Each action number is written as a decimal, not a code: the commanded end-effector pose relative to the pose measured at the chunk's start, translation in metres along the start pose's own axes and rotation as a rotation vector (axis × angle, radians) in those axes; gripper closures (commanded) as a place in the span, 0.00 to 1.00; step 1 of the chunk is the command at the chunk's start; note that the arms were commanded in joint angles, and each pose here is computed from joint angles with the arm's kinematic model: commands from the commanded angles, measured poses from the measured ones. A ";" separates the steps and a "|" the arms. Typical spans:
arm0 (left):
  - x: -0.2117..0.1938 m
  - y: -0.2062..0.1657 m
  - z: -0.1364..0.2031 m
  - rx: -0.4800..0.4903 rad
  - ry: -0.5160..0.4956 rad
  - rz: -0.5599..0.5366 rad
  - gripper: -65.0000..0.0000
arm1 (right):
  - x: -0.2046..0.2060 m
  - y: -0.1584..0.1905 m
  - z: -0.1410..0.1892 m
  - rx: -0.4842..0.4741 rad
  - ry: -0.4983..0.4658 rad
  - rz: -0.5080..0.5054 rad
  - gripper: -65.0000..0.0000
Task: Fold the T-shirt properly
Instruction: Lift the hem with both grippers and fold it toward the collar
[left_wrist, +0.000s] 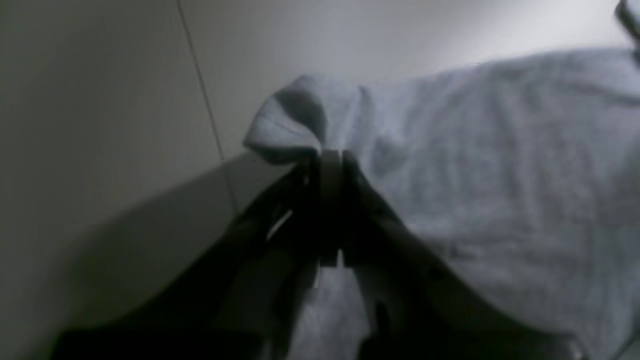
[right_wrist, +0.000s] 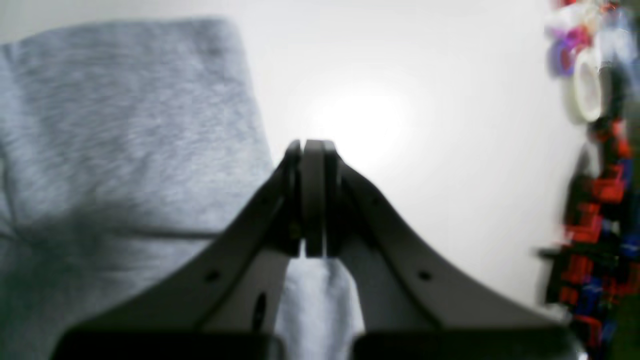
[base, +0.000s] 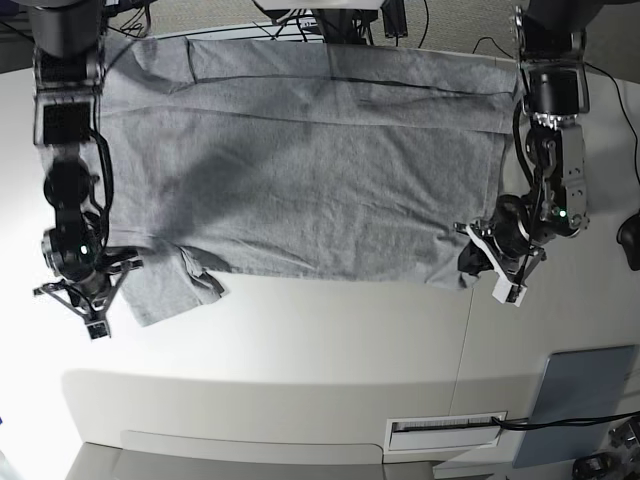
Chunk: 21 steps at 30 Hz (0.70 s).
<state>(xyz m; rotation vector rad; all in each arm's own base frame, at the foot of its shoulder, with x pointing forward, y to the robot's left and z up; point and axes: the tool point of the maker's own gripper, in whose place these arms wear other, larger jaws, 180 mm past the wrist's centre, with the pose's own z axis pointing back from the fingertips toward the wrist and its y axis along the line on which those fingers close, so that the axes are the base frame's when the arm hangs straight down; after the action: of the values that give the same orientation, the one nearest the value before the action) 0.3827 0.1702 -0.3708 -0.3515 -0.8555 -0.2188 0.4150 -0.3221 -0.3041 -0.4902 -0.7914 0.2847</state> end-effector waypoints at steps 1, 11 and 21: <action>0.019 0.000 0.008 -0.004 -0.056 -0.018 1.00 | 0.012 -0.022 0.012 -0.056 -0.043 0.008 1.00; 0.010 -0.016 0.019 -0.018 -0.063 -0.050 1.00 | -0.022 -0.030 0.022 -0.067 -0.046 0.008 0.95; 0.010 -0.016 0.019 -0.019 -0.062 -0.050 1.00 | -0.029 0.014 -0.043 0.255 0.050 -0.255 0.44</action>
<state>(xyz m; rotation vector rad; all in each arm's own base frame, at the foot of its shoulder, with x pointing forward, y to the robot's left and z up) 0.3595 0.1603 -0.3664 -0.3562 -0.8643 -0.2557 0.4127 -0.3291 -0.3775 -0.1323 -0.6834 0.1335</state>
